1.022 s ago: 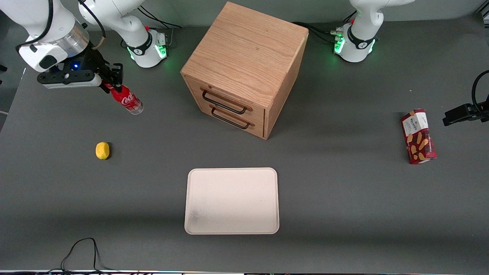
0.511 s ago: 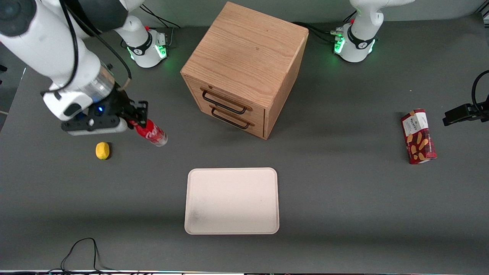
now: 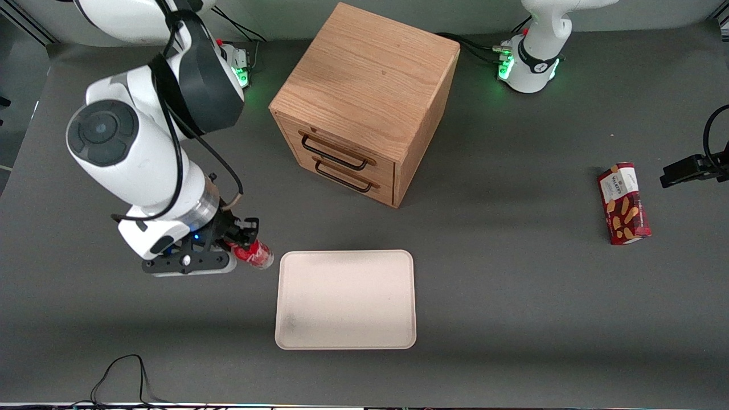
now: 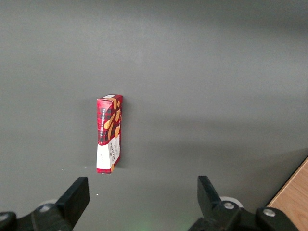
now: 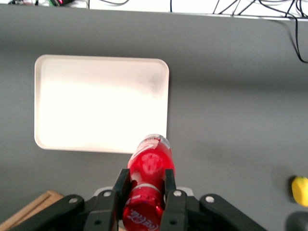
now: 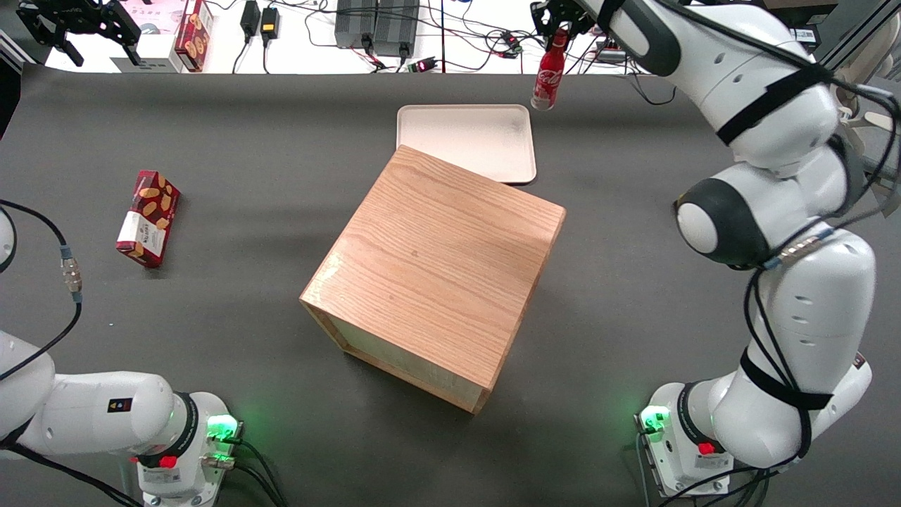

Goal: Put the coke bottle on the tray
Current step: 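Lift the bottle and carry it with the right gripper to the tray, then lower the bottle onto the tray's edge and open the right gripper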

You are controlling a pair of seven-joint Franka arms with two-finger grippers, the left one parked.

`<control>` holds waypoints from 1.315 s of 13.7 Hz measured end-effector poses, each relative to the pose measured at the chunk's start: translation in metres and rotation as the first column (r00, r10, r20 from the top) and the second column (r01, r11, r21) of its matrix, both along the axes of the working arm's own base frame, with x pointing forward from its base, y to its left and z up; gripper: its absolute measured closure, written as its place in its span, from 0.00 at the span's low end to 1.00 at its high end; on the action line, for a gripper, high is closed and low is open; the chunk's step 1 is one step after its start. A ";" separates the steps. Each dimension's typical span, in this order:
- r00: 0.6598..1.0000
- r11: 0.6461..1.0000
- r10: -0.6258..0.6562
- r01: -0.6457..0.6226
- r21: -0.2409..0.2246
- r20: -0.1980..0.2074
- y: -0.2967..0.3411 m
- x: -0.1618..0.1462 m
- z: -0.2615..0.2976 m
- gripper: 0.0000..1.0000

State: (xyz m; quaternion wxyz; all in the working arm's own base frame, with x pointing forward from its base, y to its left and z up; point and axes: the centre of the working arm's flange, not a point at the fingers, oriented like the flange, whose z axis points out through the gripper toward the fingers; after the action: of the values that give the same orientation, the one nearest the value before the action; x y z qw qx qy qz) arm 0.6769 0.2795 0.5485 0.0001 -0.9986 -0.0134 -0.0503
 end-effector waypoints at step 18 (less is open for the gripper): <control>0.999 0.997 -0.042 0.040 0.069 0.029 0.005 0.072 -0.187 0.67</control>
State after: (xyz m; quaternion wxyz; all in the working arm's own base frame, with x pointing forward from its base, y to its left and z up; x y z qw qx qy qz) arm 0.7492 0.2846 0.3614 0.0329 -0.9973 0.0086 -0.0658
